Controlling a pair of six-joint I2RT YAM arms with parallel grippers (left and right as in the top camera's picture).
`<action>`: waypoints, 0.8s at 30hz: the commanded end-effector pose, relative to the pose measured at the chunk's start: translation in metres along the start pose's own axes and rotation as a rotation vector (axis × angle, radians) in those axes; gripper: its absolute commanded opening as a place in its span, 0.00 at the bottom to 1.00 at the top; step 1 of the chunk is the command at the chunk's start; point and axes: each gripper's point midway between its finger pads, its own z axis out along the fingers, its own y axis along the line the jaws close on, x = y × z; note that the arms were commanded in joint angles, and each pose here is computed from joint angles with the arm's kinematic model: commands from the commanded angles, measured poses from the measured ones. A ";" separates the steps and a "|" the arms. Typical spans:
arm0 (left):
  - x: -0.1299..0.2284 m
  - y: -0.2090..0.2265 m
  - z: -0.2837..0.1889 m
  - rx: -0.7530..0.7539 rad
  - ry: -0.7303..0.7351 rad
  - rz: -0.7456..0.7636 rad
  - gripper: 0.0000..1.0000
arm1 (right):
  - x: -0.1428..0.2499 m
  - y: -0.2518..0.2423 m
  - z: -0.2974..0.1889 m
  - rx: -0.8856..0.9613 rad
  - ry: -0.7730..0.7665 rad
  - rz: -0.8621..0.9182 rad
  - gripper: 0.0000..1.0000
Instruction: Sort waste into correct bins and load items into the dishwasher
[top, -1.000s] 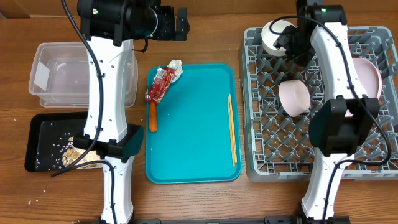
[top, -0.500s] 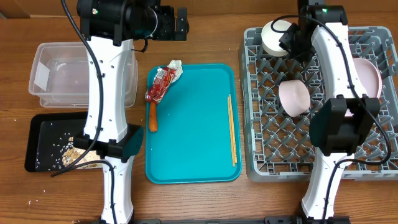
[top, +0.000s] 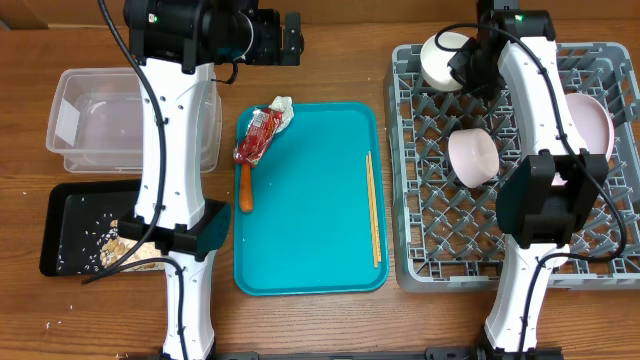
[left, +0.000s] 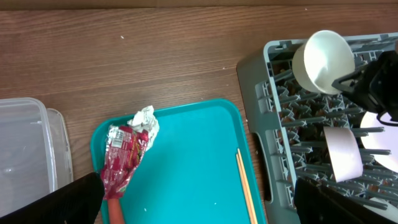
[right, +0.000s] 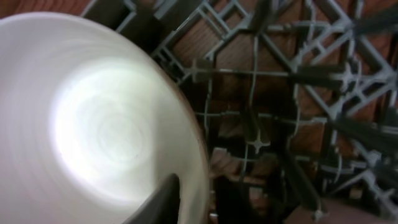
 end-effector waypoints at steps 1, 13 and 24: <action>0.001 -0.001 0.002 0.006 0.006 0.001 1.00 | -0.004 -0.003 0.007 0.018 -0.008 0.015 0.04; 0.001 -0.001 0.002 0.006 0.006 0.001 1.00 | -0.047 -0.066 -0.110 0.352 -0.310 -0.129 0.04; 0.001 -0.001 0.002 0.006 0.006 0.001 1.00 | -0.018 -0.076 -0.142 0.479 -0.247 -0.427 0.04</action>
